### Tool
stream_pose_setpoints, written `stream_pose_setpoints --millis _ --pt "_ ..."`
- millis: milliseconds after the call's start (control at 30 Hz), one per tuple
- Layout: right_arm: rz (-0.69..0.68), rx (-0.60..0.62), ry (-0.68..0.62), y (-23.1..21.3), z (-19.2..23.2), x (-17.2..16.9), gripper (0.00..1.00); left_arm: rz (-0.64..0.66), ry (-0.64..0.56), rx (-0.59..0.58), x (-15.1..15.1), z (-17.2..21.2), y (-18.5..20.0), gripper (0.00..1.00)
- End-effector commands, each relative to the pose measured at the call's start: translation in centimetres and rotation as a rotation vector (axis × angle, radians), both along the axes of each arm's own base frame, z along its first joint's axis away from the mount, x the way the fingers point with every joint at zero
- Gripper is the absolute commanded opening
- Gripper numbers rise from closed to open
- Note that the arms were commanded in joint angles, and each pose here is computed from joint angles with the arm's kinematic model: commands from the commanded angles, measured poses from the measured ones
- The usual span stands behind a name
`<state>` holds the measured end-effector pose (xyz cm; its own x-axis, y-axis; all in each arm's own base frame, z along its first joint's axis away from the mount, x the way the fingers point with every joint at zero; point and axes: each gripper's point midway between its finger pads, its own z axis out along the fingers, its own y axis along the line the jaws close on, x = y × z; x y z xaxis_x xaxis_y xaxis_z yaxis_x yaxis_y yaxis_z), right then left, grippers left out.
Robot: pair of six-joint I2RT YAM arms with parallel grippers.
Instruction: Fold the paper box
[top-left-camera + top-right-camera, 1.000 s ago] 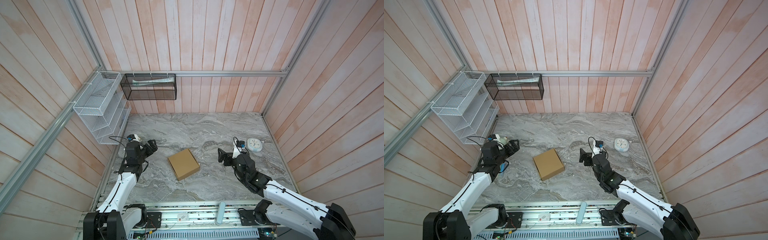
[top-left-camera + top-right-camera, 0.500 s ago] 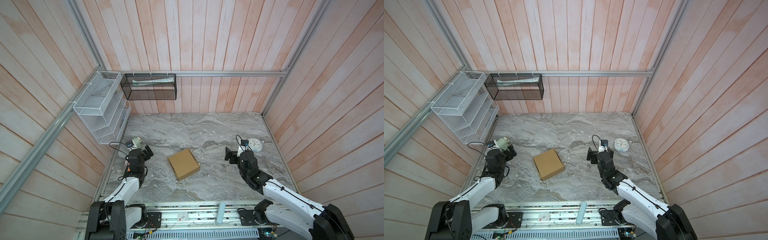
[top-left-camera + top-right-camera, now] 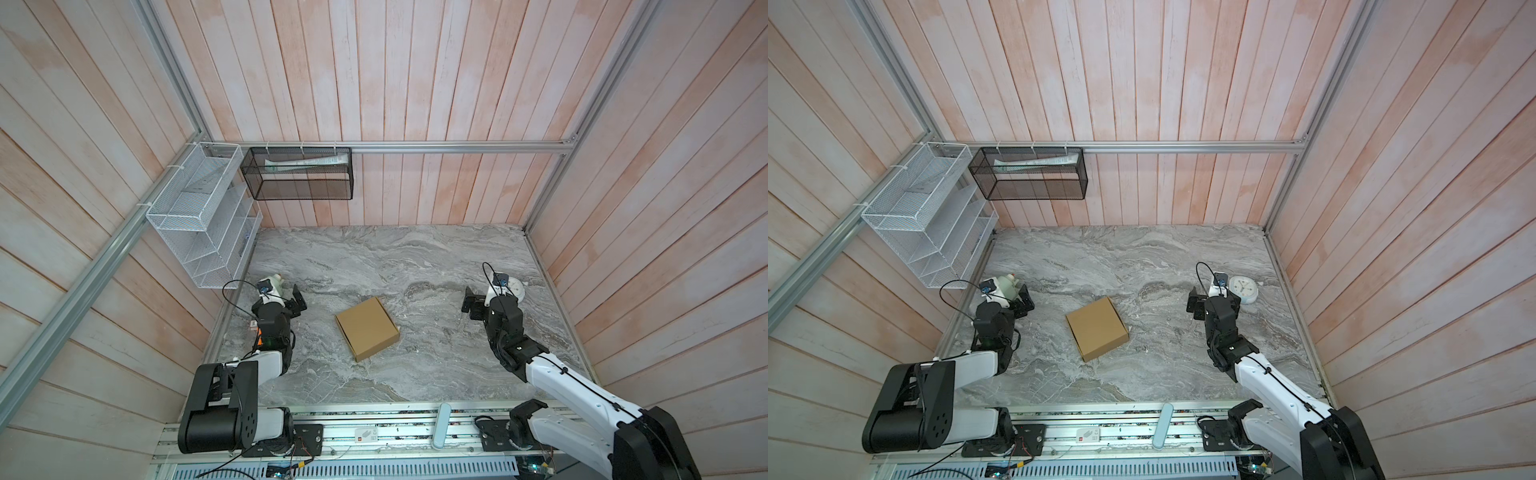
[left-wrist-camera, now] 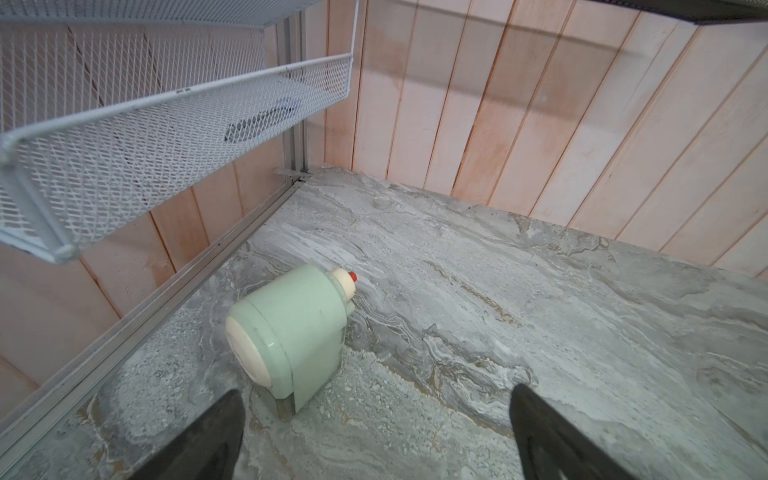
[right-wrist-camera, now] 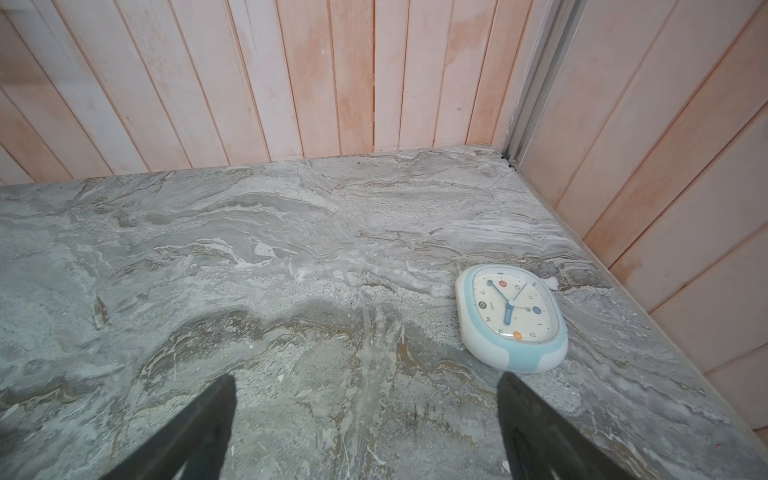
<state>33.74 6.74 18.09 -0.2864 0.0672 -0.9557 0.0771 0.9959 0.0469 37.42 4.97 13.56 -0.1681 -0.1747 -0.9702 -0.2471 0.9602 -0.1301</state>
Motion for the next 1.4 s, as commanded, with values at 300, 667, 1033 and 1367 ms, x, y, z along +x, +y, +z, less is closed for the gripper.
stream_pose_setpoints --millis 300,667,1033,1367 --pt "-0.075 -0.036 -0.036 -3.4 -1.2 0.5 0.98 -0.156 -0.092 0.051 0.2 0.6 -2.2 1.0" --pt "-0.158 -0.087 -0.065 -7.5 -2.4 0.9 0.98 -0.193 -0.077 0.057 0.8 -0.5 -2.8 1.0" --pt "-0.196 -0.096 -0.061 -9.9 -3.2 1.6 0.98 -0.178 -0.055 0.092 1.2 -0.6 -3.1 1.0" --pt "-0.214 -0.093 -0.082 -10.7 -3.7 2.0 0.98 -0.178 -0.047 0.104 1.3 -0.7 -3.3 1.0"
